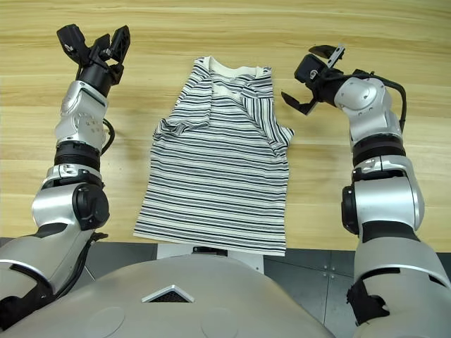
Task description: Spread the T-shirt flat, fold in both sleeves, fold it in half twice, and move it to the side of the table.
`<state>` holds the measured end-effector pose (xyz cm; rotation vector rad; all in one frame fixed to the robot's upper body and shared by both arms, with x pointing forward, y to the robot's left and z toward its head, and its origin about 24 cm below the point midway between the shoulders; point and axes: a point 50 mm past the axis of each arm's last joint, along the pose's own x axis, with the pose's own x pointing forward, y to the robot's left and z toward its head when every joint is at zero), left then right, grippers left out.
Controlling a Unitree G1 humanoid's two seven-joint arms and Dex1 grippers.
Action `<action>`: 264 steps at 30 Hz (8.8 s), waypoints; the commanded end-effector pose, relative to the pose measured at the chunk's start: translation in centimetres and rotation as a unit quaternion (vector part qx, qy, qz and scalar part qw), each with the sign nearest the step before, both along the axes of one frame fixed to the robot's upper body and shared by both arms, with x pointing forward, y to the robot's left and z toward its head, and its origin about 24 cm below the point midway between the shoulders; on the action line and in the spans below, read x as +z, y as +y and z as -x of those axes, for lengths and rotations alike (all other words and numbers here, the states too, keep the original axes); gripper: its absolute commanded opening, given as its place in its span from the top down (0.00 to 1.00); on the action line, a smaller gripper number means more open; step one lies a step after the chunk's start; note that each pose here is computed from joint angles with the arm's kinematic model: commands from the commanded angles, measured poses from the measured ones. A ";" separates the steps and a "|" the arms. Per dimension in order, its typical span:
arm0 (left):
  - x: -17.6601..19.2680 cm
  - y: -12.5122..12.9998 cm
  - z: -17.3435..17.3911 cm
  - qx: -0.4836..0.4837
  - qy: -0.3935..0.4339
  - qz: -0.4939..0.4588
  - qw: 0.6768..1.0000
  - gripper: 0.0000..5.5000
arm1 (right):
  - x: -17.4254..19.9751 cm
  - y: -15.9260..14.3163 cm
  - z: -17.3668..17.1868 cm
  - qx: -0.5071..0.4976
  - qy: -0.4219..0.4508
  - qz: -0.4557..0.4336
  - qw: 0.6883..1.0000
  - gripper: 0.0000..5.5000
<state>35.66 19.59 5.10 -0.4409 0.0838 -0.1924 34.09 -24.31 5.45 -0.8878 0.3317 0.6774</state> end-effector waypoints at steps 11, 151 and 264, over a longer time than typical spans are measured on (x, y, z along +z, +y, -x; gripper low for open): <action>0.9 0.8 -0.1 0.007 -0.004 -0.015 1.000 0.40 | -0.8 2.3 4.4 0.084 0.041 0.044 0.995 0.01; 3.0 0.1 4.5 -0.227 -0.251 -0.547 0.766 0.40 | 7.4 3.0 -0.7 0.167 -0.183 0.023 0.969 0.01; -3.4 -1.7 15.7 -0.617 -0.343 -0.534 0.466 0.98 | 1.7 4.7 15.6 0.624 -0.150 0.192 0.743 0.98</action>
